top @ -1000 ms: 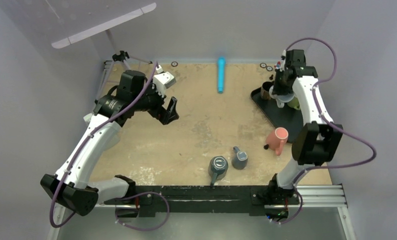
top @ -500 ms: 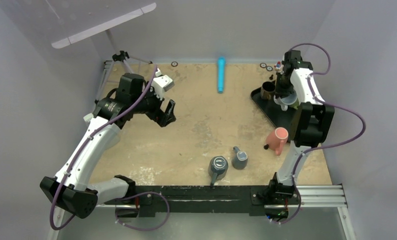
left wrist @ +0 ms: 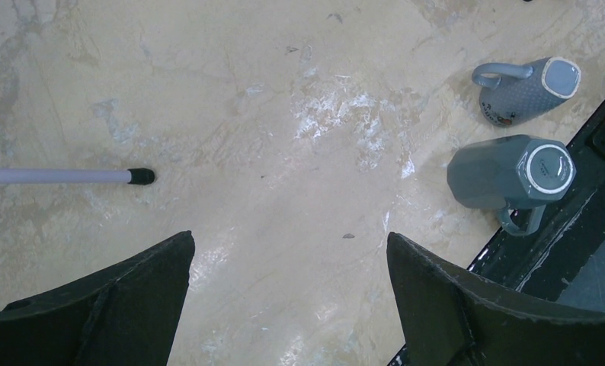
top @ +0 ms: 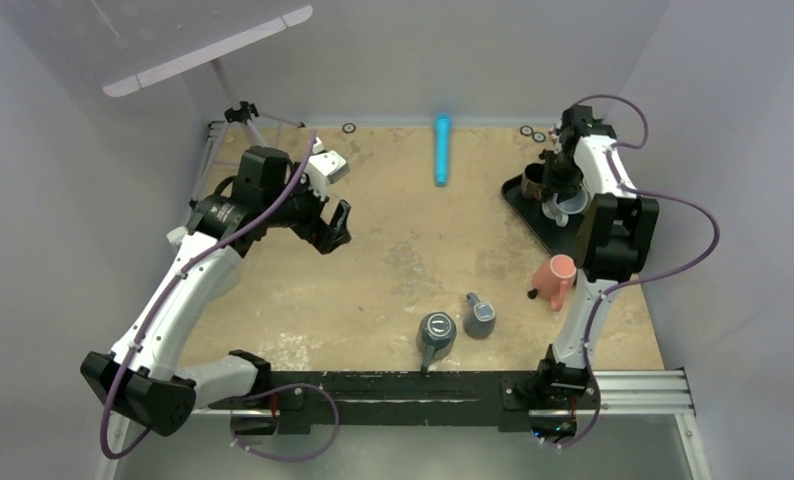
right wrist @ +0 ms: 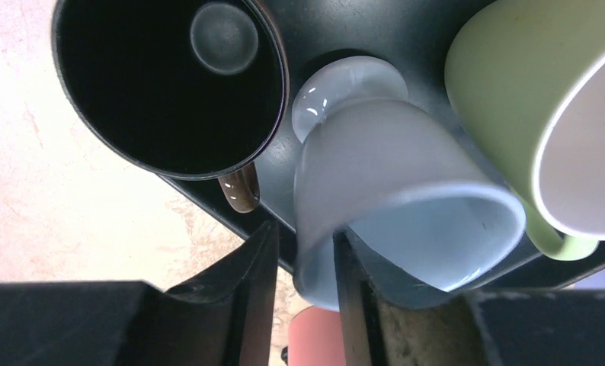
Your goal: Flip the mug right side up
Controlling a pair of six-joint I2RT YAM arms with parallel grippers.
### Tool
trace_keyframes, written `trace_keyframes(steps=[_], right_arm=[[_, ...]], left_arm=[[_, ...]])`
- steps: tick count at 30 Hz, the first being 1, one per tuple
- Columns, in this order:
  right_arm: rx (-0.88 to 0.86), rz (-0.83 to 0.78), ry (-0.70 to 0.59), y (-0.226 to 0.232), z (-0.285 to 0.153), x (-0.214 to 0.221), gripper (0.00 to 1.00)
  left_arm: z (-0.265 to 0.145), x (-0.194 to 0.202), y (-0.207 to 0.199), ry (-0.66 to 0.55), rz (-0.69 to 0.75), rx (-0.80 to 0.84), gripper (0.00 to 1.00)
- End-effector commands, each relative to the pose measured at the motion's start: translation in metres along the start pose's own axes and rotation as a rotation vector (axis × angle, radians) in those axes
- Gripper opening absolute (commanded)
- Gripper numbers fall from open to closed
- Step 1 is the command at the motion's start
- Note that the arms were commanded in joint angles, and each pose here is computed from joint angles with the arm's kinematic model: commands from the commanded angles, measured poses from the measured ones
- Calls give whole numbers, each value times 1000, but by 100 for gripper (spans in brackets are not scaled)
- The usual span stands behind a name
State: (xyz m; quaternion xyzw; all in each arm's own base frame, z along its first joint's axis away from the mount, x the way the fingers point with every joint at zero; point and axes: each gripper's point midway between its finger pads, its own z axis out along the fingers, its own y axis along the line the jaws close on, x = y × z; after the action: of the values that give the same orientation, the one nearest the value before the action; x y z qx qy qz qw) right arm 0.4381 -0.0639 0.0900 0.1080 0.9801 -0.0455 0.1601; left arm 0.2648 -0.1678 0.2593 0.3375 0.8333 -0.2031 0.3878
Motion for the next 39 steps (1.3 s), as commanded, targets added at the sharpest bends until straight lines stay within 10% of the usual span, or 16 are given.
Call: trace_keyframes(steps=[1,17,39], right_arm=[[-15,-10,-110,-1,-33,-28,41],[-92,9,-436,11,-172,-23,95],[-162,125,-665,28,-203,96,99]], left_arm=[[0,-4,0,-15,11,14,100],[14,12,-90,112,-127,193,96],[85,126,-253,552,7,337,100]])
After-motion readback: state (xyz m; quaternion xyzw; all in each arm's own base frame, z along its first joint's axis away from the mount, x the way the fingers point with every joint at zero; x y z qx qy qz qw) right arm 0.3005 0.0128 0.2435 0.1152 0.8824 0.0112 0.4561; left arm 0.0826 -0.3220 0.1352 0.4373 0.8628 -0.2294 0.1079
